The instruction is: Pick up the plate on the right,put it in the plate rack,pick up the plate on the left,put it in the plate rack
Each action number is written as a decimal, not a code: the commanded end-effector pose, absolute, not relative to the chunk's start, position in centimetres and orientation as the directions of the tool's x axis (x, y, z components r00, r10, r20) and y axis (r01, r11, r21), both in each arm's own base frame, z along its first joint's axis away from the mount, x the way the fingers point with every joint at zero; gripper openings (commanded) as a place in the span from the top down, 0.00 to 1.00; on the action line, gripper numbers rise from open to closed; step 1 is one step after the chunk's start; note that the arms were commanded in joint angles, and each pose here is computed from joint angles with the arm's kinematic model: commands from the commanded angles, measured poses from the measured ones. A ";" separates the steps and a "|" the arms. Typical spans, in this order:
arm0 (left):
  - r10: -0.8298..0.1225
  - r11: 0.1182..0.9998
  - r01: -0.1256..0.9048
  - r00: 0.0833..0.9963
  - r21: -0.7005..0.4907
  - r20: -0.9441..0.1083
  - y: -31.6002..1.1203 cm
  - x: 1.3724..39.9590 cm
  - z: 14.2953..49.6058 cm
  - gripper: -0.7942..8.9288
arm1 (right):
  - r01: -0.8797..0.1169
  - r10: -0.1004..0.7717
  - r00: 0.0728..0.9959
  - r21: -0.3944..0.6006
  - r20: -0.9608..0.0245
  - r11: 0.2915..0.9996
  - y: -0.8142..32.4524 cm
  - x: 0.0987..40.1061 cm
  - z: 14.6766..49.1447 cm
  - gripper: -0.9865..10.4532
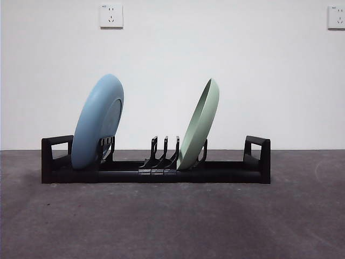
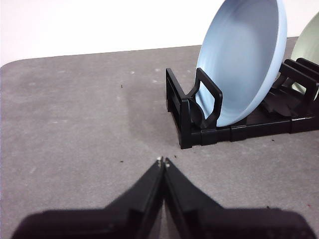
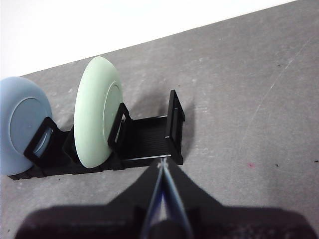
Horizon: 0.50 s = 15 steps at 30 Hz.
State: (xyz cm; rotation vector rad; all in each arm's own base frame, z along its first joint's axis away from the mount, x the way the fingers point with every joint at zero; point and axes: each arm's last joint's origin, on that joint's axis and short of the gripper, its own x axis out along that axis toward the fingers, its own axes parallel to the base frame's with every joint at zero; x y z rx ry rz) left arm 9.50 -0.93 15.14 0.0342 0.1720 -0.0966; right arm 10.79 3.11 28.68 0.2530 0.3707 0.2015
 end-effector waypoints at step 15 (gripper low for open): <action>-0.095 0.995 0.100 0.979 0.019 -0.182 -0.9 9.6 14.7 0.92 | -0.137 0.152 0.934 0.069 -0.323 0.988 2.9 10.9 28.6 0.91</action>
